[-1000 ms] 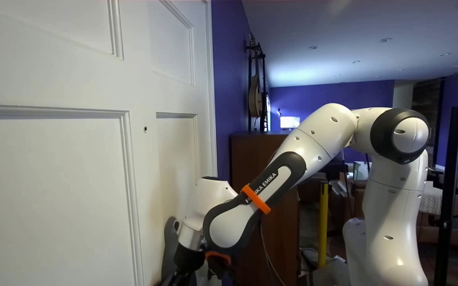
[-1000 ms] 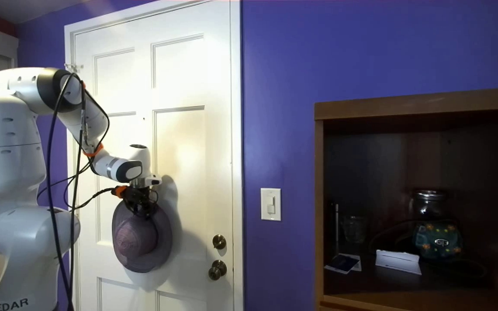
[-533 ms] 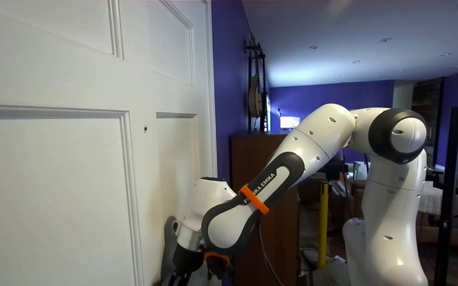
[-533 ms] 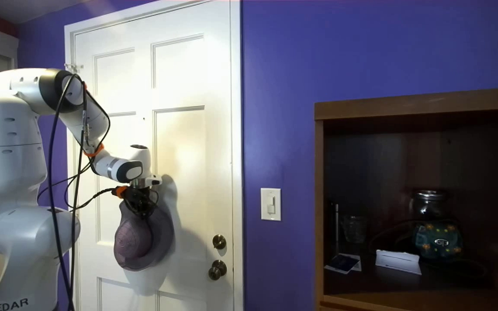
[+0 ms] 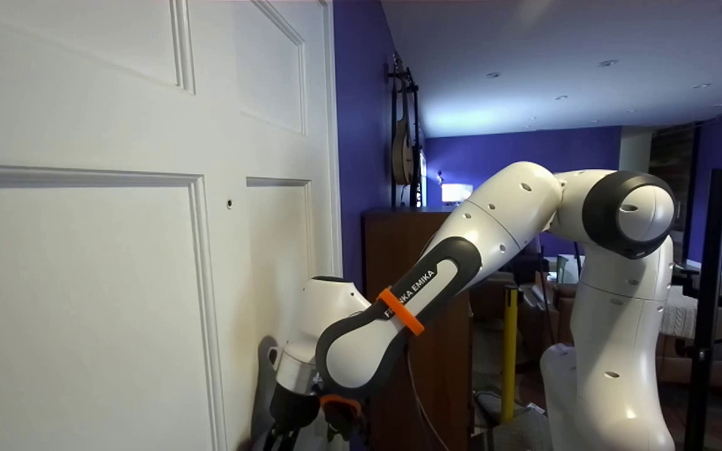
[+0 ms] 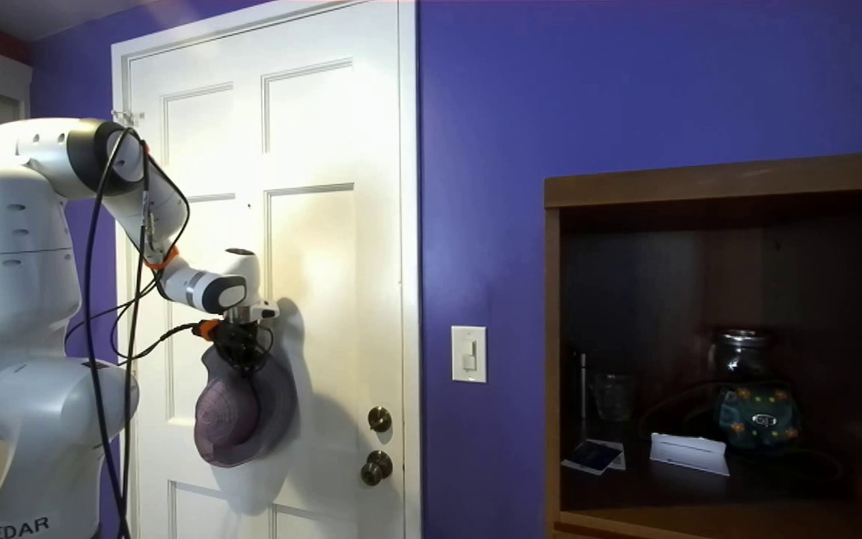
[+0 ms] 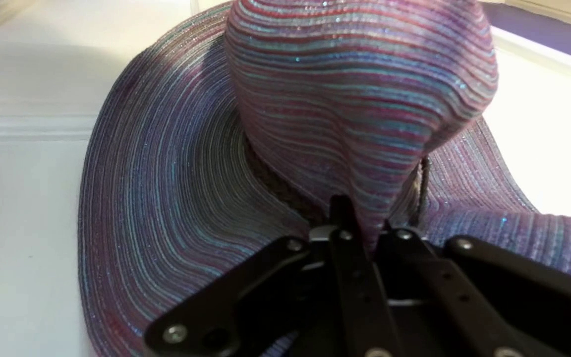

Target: Move the hat from the hook on the door to the top of the shelf

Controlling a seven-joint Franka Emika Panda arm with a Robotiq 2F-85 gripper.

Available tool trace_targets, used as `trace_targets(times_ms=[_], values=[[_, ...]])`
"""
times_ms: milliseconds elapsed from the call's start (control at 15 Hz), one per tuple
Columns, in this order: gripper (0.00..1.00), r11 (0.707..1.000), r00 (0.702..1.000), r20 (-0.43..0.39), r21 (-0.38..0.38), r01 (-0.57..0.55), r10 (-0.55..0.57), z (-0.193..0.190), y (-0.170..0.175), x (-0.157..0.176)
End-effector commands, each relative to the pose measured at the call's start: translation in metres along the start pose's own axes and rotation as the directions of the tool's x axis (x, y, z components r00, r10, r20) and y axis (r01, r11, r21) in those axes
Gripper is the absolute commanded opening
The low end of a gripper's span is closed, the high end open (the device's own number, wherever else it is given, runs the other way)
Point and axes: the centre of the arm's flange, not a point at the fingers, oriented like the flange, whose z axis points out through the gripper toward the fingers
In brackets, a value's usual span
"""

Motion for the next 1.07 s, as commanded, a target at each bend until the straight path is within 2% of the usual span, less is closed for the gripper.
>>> trace_targets(times_ms=[0,67,333,400,533,1000], values=[[0.02,1.000,1.000,0.005,-0.004,0.007,-0.007,-0.010,-0.006,0.009],[0.02,1.000,1.000,0.007,-0.005,0.008,-0.008,-0.011,-0.007,0.009],[0.14,1.000,1.000,0.008,-0.011,0.016,-0.016,-0.014,-0.007,0.009],[0.04,1.000,1.000,0.007,-0.015,0.021,-0.021,-0.014,-0.007,0.009],[0.00,0.999,1.000,0.009,-0.016,0.028,-0.028,-0.015,-0.008,0.009],[0.02,0.998,0.999,0.000,-0.040,0.051,-0.051,-0.034,-0.011,0.009]])
